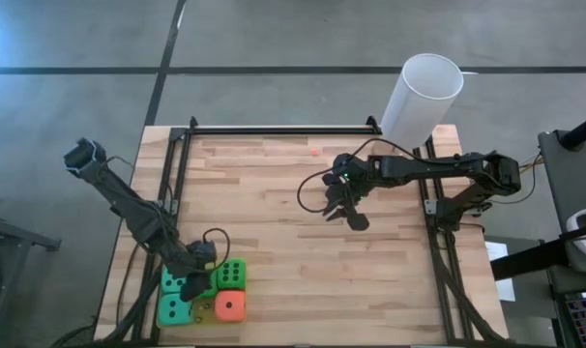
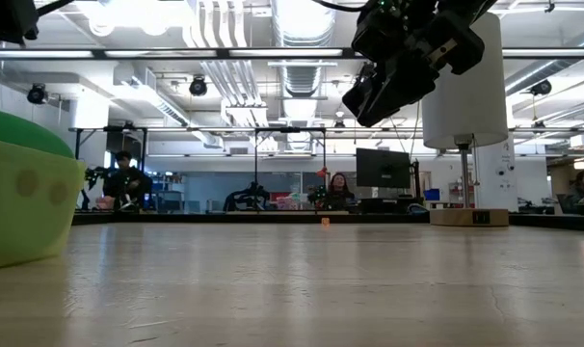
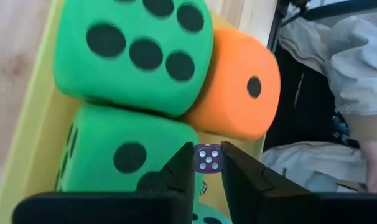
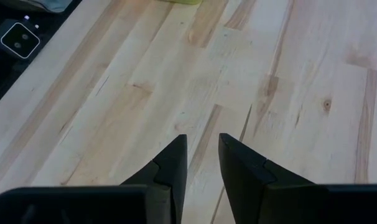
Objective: Pick & Place Dice
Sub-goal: Put the purple dice into the yellow bin
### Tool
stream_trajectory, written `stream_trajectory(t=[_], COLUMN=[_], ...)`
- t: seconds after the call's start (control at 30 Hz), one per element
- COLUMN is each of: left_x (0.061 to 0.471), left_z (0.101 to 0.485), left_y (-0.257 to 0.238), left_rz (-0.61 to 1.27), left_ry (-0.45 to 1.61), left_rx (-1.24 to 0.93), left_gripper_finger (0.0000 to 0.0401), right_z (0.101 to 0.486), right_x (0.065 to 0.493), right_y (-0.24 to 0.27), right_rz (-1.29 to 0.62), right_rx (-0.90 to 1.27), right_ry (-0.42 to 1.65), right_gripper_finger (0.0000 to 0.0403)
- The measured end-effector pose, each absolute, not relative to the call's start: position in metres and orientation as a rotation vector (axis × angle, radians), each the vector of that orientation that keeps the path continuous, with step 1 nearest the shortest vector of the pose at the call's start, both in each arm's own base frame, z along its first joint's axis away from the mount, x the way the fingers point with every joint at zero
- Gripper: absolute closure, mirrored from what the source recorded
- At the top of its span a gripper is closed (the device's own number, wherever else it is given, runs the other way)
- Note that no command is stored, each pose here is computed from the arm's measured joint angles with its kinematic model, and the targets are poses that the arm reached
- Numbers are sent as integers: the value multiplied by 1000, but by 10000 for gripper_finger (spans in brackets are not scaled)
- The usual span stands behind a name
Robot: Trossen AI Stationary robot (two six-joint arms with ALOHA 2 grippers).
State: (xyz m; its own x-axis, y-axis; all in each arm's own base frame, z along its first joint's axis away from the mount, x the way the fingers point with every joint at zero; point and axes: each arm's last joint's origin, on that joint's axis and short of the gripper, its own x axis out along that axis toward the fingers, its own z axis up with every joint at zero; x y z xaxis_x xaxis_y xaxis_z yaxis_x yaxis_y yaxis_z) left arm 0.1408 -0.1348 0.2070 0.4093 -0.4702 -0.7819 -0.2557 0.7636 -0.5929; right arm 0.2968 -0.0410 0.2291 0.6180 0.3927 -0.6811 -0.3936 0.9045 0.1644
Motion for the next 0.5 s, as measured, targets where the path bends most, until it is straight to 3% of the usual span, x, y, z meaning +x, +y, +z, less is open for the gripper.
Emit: stream_trajectory(t=[0.5], left_x=[137], left_z=[199], left_y=[-140], left_rz=[-250], left_ry=[1229], left_rx=[-792], left_gripper_finger=[327], right_z=[229], right_x=[297], right_y=[-41], right_rz=[452], right_rx=[-2], right_ry=[783], right_gripper_finger=[334])
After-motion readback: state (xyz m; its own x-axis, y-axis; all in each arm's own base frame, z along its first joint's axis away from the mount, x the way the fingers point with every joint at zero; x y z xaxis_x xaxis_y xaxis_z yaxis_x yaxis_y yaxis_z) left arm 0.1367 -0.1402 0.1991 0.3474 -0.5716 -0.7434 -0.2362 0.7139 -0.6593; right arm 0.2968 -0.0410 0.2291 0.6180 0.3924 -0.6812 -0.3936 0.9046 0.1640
